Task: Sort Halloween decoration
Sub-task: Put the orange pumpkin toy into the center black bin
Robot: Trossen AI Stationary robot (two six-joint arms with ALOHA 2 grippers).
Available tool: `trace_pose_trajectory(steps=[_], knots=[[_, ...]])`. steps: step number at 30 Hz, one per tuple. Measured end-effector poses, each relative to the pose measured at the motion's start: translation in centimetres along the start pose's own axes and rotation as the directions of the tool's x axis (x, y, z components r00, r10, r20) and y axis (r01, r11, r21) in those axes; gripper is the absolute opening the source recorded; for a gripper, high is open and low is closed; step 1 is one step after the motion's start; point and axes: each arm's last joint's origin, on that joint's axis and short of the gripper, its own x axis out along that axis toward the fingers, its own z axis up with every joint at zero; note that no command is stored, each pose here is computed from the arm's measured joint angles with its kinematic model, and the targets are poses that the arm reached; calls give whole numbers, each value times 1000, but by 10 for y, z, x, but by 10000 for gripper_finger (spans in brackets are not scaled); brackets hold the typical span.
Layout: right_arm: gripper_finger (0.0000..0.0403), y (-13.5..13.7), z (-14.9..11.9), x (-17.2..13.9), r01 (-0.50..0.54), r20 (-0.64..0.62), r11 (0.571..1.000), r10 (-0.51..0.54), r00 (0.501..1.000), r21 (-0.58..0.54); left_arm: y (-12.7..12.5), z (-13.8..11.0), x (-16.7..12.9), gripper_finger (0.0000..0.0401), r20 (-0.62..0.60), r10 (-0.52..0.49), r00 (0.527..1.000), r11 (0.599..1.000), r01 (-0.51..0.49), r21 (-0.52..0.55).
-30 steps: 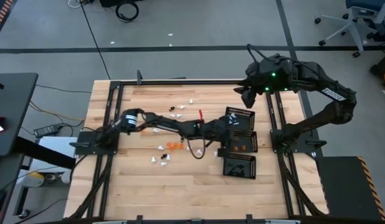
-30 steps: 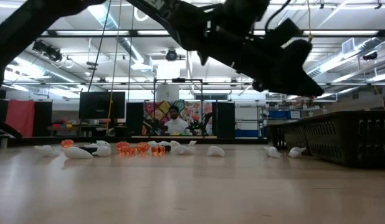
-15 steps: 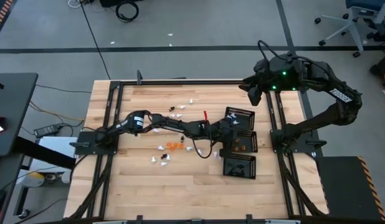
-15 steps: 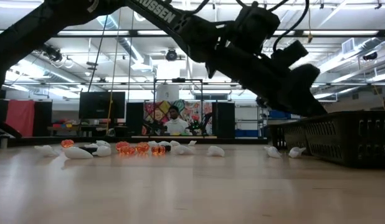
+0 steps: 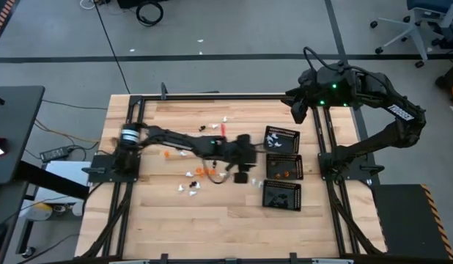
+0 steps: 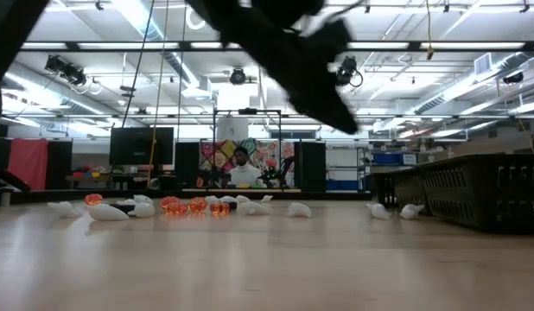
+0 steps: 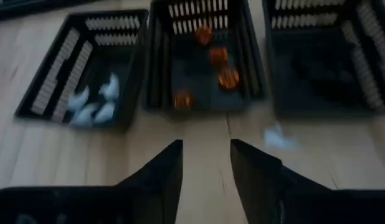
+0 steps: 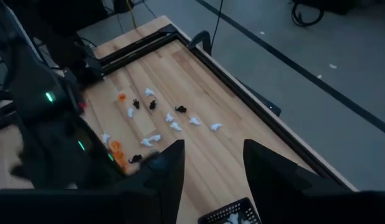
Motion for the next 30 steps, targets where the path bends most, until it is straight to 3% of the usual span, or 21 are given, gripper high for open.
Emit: trace_pose_trajectory(steps=[8,16,24,30], knots=[[167,2,7,1,6,69,1000,-6,998,4,-7,-73,-64,128,-110,5,994,997,-13,-71],[167,10,8,15,-5,62,1000,6,998,-17,-15,-136,-81,142,-229,-10,973,973,-43,-228],[167,22,-1,37,-18,1,999,18,1000,-45,-18,-144,-76,220,-233,-47,971,962,-19,-271],[167,26,-2,43,-34,19,998,35,999,-44,-25,-150,-71,234,-271,-64,960,970,-4,-244]])
